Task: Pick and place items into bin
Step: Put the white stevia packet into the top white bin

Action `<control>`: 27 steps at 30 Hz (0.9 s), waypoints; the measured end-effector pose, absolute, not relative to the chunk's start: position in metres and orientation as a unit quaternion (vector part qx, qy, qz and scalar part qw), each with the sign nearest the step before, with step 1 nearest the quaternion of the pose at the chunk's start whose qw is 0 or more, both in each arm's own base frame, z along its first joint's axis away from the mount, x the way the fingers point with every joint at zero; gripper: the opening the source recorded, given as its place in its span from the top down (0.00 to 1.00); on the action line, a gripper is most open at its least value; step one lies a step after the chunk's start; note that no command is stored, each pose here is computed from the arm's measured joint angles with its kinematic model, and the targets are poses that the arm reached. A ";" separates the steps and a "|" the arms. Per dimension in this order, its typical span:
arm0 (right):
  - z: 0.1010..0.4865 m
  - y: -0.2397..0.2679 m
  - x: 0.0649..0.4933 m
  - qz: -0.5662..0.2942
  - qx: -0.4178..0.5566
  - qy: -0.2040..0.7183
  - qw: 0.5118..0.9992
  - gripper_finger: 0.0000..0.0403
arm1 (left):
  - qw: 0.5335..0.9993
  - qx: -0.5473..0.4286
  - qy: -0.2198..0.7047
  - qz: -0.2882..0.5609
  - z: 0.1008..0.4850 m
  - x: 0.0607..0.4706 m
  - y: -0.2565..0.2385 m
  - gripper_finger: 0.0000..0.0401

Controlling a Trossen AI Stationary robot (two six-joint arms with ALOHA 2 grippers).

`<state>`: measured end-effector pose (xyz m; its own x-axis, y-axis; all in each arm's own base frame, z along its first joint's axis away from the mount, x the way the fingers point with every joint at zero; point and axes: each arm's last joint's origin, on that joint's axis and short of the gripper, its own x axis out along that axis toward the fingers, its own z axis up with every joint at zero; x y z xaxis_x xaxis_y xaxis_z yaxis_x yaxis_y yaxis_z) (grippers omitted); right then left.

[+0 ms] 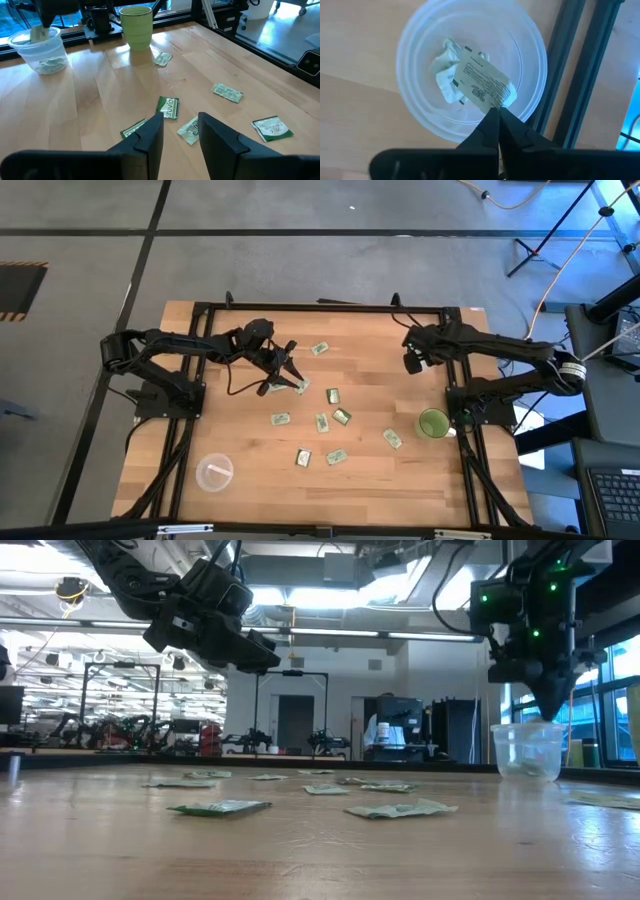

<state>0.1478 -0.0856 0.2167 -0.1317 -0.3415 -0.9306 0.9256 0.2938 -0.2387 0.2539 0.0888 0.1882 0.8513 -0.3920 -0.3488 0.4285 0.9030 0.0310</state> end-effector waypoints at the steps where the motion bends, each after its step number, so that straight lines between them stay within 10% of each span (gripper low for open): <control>1: 0.215 -0.086 0.147 -0.528 0.272 0.537 0.599 1.00 | 0.961 0.054 0.170 -0.214 0.188 0.254 0.089 0.71; 21: 0.228 -0.091 0.153 -0.546 0.257 0.505 0.618 0.71 | 0.961 0.054 0.170 -0.213 0.188 0.254 0.089 0.72; 27: 0.257 -0.086 0.173 -0.404 0.253 0.519 0.709 0.68 | 0.961 0.054 0.170 -0.213 0.188 0.254 0.089 0.71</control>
